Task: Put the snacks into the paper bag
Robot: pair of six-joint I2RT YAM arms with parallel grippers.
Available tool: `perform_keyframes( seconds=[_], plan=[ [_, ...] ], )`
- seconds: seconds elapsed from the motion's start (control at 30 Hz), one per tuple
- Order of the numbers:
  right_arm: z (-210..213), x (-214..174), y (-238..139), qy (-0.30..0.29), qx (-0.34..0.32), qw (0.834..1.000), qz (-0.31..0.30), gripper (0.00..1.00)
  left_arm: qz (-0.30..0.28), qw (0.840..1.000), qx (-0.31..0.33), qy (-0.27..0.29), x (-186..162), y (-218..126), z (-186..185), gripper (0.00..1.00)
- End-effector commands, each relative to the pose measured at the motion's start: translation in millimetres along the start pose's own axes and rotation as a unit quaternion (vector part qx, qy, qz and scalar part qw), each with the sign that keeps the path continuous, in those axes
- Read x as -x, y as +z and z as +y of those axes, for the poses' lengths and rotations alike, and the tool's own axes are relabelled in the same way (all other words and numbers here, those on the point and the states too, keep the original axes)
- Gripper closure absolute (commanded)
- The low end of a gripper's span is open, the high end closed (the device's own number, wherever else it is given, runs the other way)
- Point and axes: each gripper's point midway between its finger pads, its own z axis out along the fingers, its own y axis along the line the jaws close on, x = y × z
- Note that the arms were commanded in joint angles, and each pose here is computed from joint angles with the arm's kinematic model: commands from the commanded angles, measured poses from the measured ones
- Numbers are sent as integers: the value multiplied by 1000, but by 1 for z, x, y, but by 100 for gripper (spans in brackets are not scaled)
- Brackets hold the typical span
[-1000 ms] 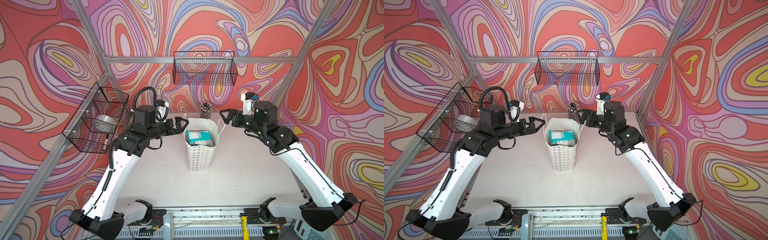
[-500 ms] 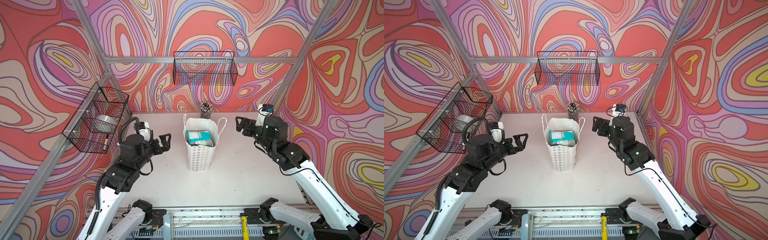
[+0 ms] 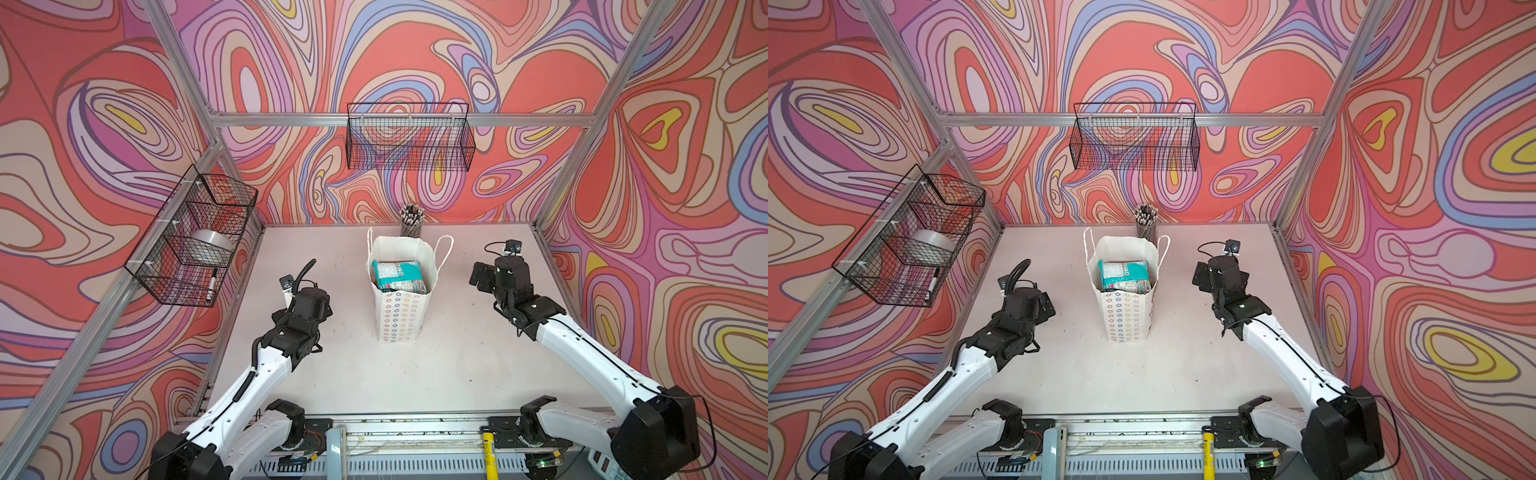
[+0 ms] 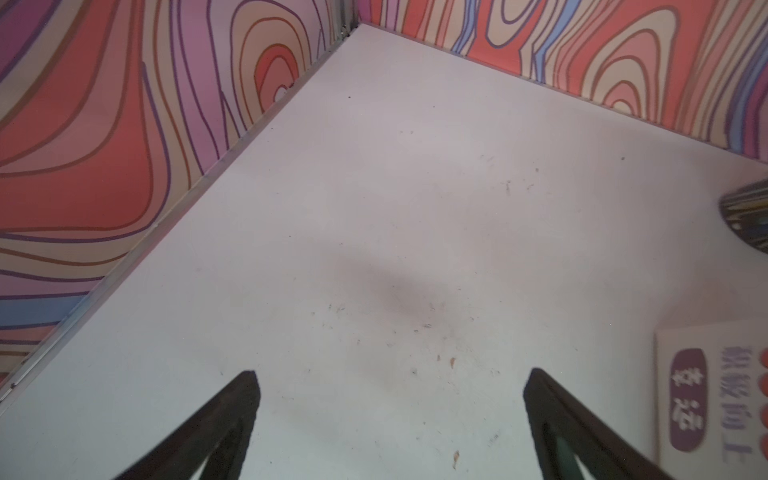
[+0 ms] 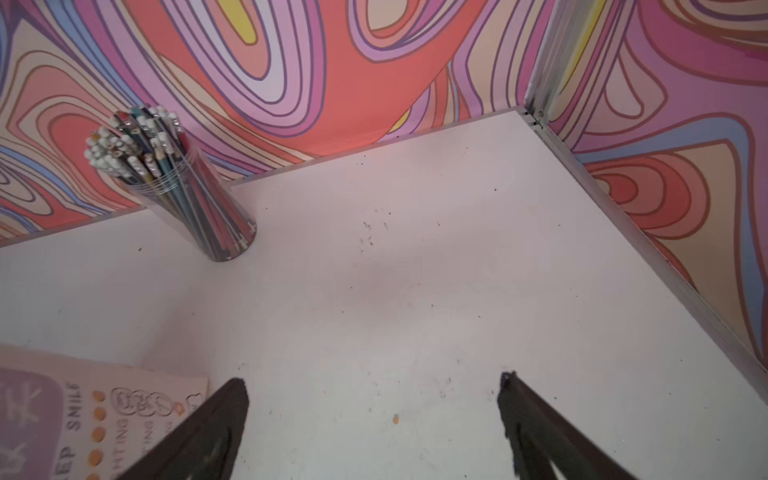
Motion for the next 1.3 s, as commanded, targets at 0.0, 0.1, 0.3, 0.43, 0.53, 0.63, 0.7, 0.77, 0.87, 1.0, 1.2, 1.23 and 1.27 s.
perform_keyframes(
  seconds=[0.0,0.1,0.3,0.43,0.53,0.63,0.7,0.77,0.87,1.0,1.2,1.23,1.27],
  plan=[
    [-3,15,15,16,26,999,-33,2,-103,993,45,-21,41,5,10,0],
    [-17,6,30,46,47,998,-22,2,-126,990,62,29,40,14,14,0],
    [-59,-15,50,23,-18,996,-90,2,-156,984,55,64,14,42,21,0],
    [-74,-33,63,3,-57,995,-83,2,-175,980,46,85,11,54,18,0],
    [-82,-39,67,-3,-76,993,-93,2,-190,978,25,77,14,58,14,0],
    [-88,-45,73,-23,-92,990,-100,2,-189,977,18,94,16,64,6,0],
    [-92,-48,75,-36,-104,988,-113,2,-185,977,17,100,15,69,3,0],
    [-97,-46,75,-45,-119,983,-134,2,-198,976,26,92,15,77,6,0],
    [-95,-42,78,-56,-113,980,-152,2,-173,979,8,107,11,80,-2,0],
    [-87,-52,92,-75,-95,983,-138,2,-172,979,-4,113,11,85,-6,0],
    [-76,-57,104,-94,-69,987,-109,2,-112,983,-59,133,4,106,-22,0],
    [-74,-58,105,-96,-62,988,-107,2,-100,984,-73,126,1,111,-21,0],
    [-71,-59,105,-100,-53,988,-106,2,-94,985,-77,126,1,113,-22,0]
  ],
)
